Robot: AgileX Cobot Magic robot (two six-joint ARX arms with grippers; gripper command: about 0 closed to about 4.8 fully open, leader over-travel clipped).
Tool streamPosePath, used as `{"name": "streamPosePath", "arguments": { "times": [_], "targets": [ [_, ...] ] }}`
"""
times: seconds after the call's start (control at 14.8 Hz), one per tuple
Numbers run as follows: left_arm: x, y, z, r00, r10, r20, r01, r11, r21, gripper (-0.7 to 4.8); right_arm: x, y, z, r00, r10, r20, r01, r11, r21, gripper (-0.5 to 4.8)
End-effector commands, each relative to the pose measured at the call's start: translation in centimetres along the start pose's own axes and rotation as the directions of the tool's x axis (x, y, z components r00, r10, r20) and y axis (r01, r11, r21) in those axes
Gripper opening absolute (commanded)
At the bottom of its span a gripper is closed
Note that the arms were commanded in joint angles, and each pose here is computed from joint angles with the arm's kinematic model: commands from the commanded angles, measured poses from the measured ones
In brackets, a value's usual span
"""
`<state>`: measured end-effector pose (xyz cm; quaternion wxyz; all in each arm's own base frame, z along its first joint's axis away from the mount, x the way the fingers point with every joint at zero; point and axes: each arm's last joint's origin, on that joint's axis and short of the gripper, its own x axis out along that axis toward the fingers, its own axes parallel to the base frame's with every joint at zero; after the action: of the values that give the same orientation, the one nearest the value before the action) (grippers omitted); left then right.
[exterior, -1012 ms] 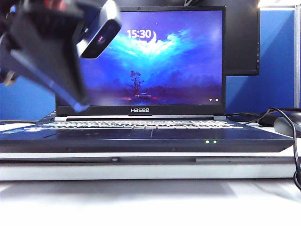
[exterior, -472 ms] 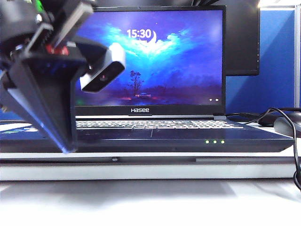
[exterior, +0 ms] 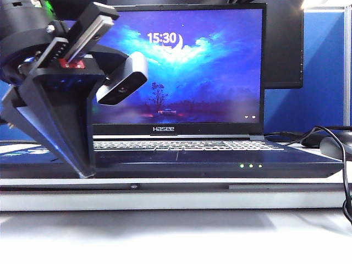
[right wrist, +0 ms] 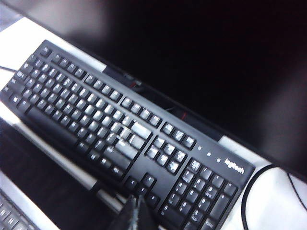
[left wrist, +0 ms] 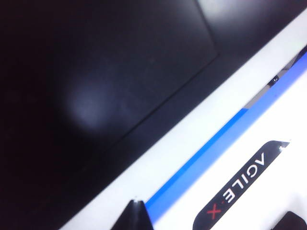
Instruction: Close the lid of the black laptop.
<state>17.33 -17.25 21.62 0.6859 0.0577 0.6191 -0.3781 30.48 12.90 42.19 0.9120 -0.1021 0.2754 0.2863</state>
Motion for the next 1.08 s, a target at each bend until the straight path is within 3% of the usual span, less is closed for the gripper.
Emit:
{"name": "streamPosePath", "arguments": {
  "times": [0.07, 0.67, 0.88, 1.08],
  "targets": [
    [-0.1, -0.1, 0.3, 1.0, -0.003, 0.028, 0.003, 1.0, 0.015, -0.05, -0.1, 0.6, -1.5, 0.988, 0.042, -0.145, -0.041, 0.999, 0.009, -0.05],
    [-0.1, -0.1, 0.6, 0.998, -0.009, 0.056, 0.007, 0.999, 0.034, -0.05, -2.1, 2.9, -3.0, 0.944, 0.108, -0.312, -0.115, 0.993, -0.002, -0.05],
    [-0.1, -0.1, 0.7, 0.998, -0.011, 0.066, 0.008, 0.999, 0.038, -0.05, -2.2, 4.7, -3.4, 0.915, 0.149, -0.374, -0.168, 0.986, -0.02, -0.05],
    [-0.1, -0.2, 0.8, 0.997, -0.013, 0.077, 0.009, 0.999, 0.042, -0.05, -2.0, 6.8, -3.3, 0.911, 0.175, -0.374, -0.205, 0.978, -0.04, -0.05]
  ]
}}
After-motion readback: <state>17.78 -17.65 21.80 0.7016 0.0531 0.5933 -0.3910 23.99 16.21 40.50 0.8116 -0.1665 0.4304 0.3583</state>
